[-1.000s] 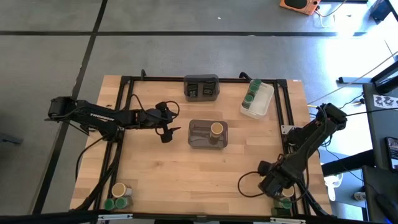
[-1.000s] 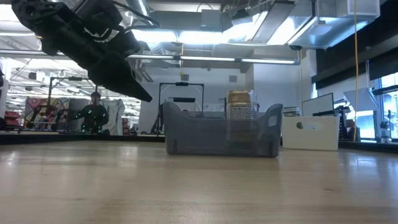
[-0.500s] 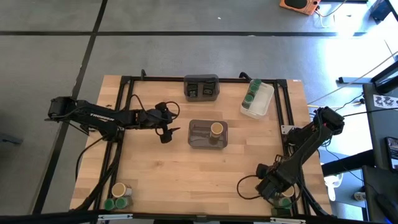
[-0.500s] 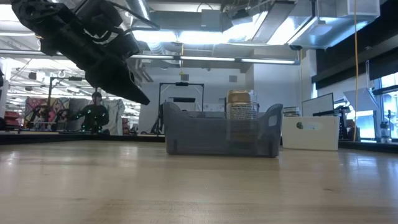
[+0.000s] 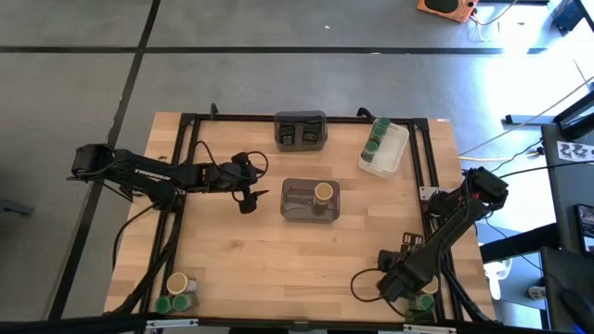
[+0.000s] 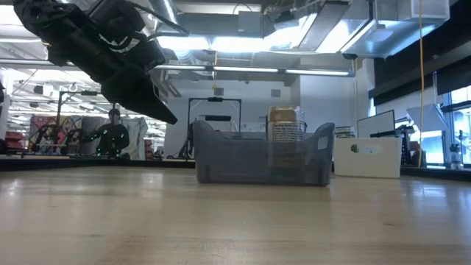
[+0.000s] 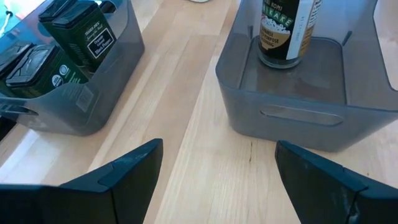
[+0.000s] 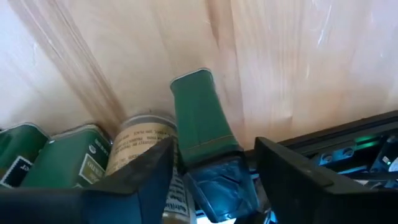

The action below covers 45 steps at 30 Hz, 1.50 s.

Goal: Sort spices by type
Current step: Put the black seasoning can into the top black bin

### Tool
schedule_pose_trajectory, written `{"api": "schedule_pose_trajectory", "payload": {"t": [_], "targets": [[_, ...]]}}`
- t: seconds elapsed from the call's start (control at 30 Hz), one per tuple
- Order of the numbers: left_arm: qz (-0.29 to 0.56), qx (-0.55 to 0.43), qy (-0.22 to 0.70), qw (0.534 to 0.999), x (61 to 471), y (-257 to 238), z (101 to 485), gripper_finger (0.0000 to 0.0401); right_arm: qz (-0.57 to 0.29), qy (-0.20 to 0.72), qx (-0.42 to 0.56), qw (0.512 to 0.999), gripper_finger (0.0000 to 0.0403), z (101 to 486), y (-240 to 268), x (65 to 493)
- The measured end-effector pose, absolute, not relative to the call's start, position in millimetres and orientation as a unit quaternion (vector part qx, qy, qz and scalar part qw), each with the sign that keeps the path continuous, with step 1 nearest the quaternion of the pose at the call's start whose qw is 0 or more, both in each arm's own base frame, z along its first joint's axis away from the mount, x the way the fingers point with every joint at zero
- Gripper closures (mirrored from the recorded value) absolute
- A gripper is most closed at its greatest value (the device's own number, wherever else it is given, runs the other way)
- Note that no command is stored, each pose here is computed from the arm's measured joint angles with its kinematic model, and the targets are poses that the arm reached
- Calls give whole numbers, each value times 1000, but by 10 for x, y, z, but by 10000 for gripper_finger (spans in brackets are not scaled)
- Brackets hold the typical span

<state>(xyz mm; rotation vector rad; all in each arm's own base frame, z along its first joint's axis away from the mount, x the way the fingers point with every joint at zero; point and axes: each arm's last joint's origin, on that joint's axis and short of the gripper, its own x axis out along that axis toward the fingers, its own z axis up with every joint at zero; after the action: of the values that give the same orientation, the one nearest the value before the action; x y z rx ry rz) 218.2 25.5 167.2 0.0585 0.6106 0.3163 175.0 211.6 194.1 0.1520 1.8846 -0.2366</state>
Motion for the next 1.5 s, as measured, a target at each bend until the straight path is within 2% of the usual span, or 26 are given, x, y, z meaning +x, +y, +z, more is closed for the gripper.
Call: {"api": "schedule_pose_trajectory", "payload": {"t": [0.13,0.17,0.33,0.47,0.77,1.2,1.4,1.5], "targets": [[155,28,300,941,2182,255,1671,91,-103,810,63,574,265,1945,2108,1740],[156,26,301,941,2180,255,1669,91,-101,811,61,573,267,1945,2107,1739],[157,22,309,938,2170,254,1655,91,-100,805,66,581,267,1965,2029,1848],[161,10,309,937,2168,253,1651,91,-110,763,58,634,267,2115,1900,2108],[134,23,321,937,2163,138,1631,91,-175,705,-1,687,267,2588,1404,2540],[102,6,338,936,2138,-66,1597,91,-208,709,-88,668,267,2659,349,2893],[95,12,337,937,2138,-96,1598,91,-208,701,-61,680,267,2646,-210,3006],[95,12,337,937,2138,-96,1598,91,-197,703,-10,684,267,2602,-452,3034]]}}
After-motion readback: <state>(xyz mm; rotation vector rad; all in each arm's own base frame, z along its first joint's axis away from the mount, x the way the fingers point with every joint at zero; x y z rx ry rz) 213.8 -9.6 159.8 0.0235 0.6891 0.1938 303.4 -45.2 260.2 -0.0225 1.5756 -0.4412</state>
